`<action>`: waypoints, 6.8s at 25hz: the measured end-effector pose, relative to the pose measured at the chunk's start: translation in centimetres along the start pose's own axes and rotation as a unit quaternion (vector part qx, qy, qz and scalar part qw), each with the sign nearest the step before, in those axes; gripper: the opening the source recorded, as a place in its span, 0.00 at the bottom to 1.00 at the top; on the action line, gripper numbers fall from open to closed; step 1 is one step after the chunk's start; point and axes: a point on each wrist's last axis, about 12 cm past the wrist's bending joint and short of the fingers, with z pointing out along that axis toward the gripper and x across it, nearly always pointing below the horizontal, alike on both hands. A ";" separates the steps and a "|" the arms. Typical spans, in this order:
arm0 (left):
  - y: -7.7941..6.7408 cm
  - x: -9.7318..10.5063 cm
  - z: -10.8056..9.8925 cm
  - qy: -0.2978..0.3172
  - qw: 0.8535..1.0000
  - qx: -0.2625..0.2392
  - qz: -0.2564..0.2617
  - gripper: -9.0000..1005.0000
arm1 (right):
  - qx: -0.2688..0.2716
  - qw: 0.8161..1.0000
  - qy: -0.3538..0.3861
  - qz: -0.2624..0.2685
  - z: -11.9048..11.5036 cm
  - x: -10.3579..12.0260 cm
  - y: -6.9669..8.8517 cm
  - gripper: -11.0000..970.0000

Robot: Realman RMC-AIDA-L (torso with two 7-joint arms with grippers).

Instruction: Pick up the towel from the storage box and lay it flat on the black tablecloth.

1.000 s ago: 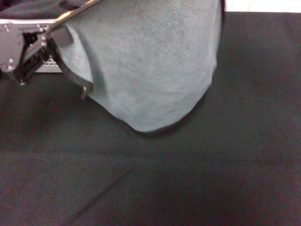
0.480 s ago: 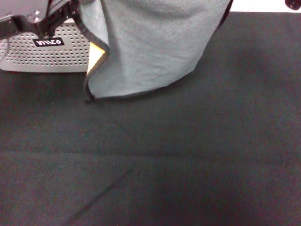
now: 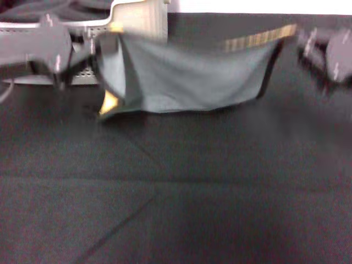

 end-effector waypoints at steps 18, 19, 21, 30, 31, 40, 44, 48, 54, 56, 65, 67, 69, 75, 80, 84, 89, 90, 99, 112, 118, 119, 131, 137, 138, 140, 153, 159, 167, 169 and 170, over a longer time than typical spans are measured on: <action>-4.5 5.4 -1.6 0.121 0.983 0.103 -0.093 0.03 | -0.051 0.988 0.072 0.129 -3.5 6.5 5.6 0.02; -4.7 5.3 -1.7 0.119 0.982 0.110 -0.095 0.03 | -0.061 0.987 0.067 0.129 -3.8 6.2 5.8 0.02; -5.0 5.0 -2.0 0.118 0.981 0.119 -0.101 0.03 | -0.076 0.987 0.063 0.129 -4.3 5.8 5.9 0.02; -6.4 2.9 -2.6 0.131 0.959 0.226 -0.114 0.03 | -0.156 0.979 0.037 0.128 -7.8 3.6 7.5 0.02; -6.5 2.7 -2.6 0.132 0.957 0.235 -0.112 0.03 | -0.164 0.978 0.035 0.126 -8.0 3.6 7.7 0.02; -7.6 -0.4 -2.2 0.139 0.939 0.307 -0.073 0.03 | -0.212 0.972 0.003 0.105 -9.5 3.0 9.7 0.02; -8.1 -2.3 -2.7 0.143 0.937 0.314 -0.060 0.03 | -0.216 0.972 0.001 0.096 -9.8 3.0 10.2 0.02; -8.5 -3.8 -2.6 0.157 0.931 0.323 -0.060 0.03 | -0.226 0.969 0.003 0.096 -9.6 3.2 10.7 0.02; -8.1 -3.8 -2.4 0.182 0.933 0.304 -0.066 0.03 | -0.215 0.972 -0.010 0.096 -9.3 3.3 10.7 0.02; -7.5 -3.3 -2.3 0.190 0.938 0.283 -0.066 0.03 | -0.202 0.975 -0.015 0.091 -9.3 3.2 10.4 0.02; -3.0 -1.2 -2.2 0.210 0.963 0.152 -0.075 0.04 | -0.071 0.991 0.033 0.107 -8.4 3.9 6.4 0.02; -2.1 -1.0 -1.9 0.216 0.965 0.128 -0.075 0.04 | -0.048 0.992 0.051 0.106 -7.5 4.2 5.3 0.02; -1.4 -0.8 -1.5 0.223 0.966 0.109 -0.073 0.04 | -0.032 0.992 0.064 0.101 -6.3 4.3 4.2 0.02; 0.6 0.2 0.2 0.250 0.965 0.041 -0.063 0.04 | 0.005 0.994 0.080 0.074 -3.6 3.6 1.3 0.02; 2.0 0.5 1.0 0.250 0.967 -0.016 -0.046 0.04 | 0.027 0.994 0.094 0.057 -2.0 3.1 -0.3 0.01; 3.0 1.0 1.7 0.263 0.963 -0.055 -0.033 0.04 | 0.040 0.992 0.112 0.043 -0.6 2.9 -1.5 0.01; 3.6 1.8 2.5 0.287 0.954 -0.081 -0.019 0.04 | 0.054 0.988 0.141 0.024 1.5 2.8 -2.8 0.01; 3.8 2.0 2.8 0.290 0.953 -0.085 -0.015 0.04 | 0.056 0.987 0.146 0.021 1.8 2.8 -2.9 0.01; 4.5 3.1 3.5 0.289 0.949 -0.127 0.015 0.04 | 0.078 0.981 0.177 -0.011 3.4 2.9 -4.0 0.01; 4.2 3.5 3.7 0.271 0.949 -0.156 0.032 0.04 | 0.083 0.981 0.171 -0.043 3.7 2.1 -4.6 0.01; 4.2 3.7 3.8 0.273 0.949 -0.155 0.032 0.04 | 0.078 0.978 0.185 -0.052 4.4 2.1 -4.8 0.01; 4.1 3.7 3.8 0.274 0.949 -0.155 0.032 0.04 | 0.077 0.977 0.189 -0.053 4.6 2.3 -4.7 0.01; 4.8 4.6 4.5 0.286 0.940 -0.182 0.051 0.04 | 0.096 0.971 0.212 -0.056 5.1 3.3 -4.8 0.01; 5.0 5.2 5.3 0.297 0.935 -0.183 0.058 0.04 | 0.102 0.969 0.216 -0.063 5.2 3.1 -5.1 0.01; 5.0 5.2 5.4 0.298 0.935 -0.183 0.059 0.04 | 0.102 0.969 0.216 -0.065 5.3 3.0 -5.2 0.01; 5.1 5.3 5.6 0.300 0.934 -0.184 0.062 0.04 | 0.103 0.968 0.218 -0.070 5.6 2.8 -5.4 0.01; 5.2 5.4 5.6 0.308 0.931 -0.188 0.065 0.06 | 0.096 0.960 0.248 -0.093 7.2 3.0 -5.6 0.01; 5.4 5.8 5.5 0.314 0.927 -0.195 0.062 0.06 | 0.110 0.957 0.250 -0.096 7.1 2.9 -6.0 0.06; 5.3 5.7 5.9 0.333 0.922 -0.190 0.061 0.11 | 0.117 0.960 0.243 -0.081 6.8 3.4 -5.6 0.18; 5.4 5.6 5.7 0.333 0.921 -0.194 0.056 0.15 | 0.116 0.961 0.238 -0.078 6.6 3.3 -5.6 0.23; 5.5 5.5 5.6 0.333 0.920 -0.197 0.054 0.18 | 0.114 0.963 0.234 -0.075 6.3 3.2 -5.5 0.27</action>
